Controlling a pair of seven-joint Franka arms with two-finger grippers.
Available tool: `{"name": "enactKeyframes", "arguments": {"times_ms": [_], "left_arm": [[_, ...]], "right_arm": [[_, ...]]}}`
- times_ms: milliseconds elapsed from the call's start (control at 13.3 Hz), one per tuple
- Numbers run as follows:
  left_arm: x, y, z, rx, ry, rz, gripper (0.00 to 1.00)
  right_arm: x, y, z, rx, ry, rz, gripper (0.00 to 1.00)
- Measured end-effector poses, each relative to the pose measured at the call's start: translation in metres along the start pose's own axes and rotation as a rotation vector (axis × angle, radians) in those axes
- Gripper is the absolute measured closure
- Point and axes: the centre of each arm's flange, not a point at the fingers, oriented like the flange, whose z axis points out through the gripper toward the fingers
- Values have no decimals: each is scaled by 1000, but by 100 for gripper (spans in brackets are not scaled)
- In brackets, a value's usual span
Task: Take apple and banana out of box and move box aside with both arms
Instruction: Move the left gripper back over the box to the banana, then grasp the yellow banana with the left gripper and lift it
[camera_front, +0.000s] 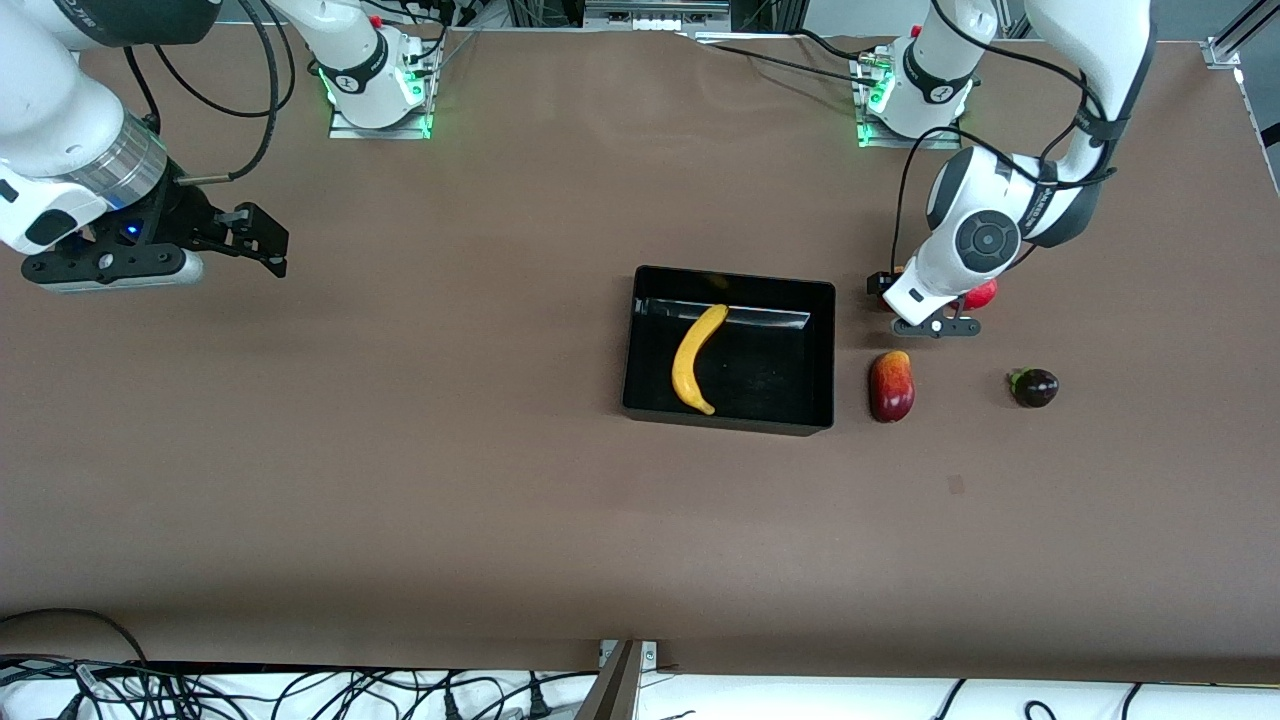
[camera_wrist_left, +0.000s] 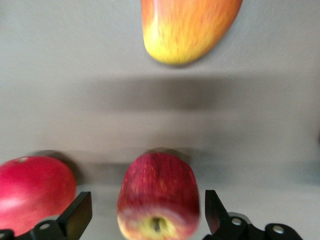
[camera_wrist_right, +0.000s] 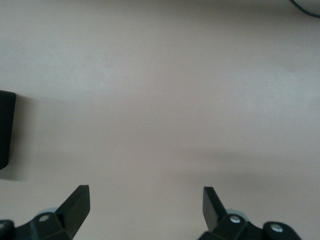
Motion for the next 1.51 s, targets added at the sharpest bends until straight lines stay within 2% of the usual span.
{"name": "enactKeyframes", "arguments": {"times_ms": [151, 302, 377, 528, 678, 829, 1131, 1508], "left_arm": [[10, 17, -70, 24, -29, 27, 0], [14, 52, -144, 31, 3, 84, 0], [12, 80, -166, 24, 34, 131, 0], [10, 152, -177, -21, 64, 198, 0], [15, 224, -158, -85, 107, 183, 0], [19, 277, -112, -114, 133, 142, 0], [35, 315, -42, -168, 172, 112, 0], [35, 327, -7, -102, 220, 83, 0]], "right_arm": [[0, 0, 0, 0, 0, 0, 0], [0, 0, 0, 0, 0, 0, 0], [0, 0, 0, 0, 0, 0, 0], [0, 0, 0, 0, 0, 0, 0], [0, 0, 0, 0, 0, 0, 0], [0, 0, 0, 0, 0, 0, 0], [0, 0, 0, 0, 0, 0, 0], [0, 0, 0, 0, 0, 0, 0]]}}
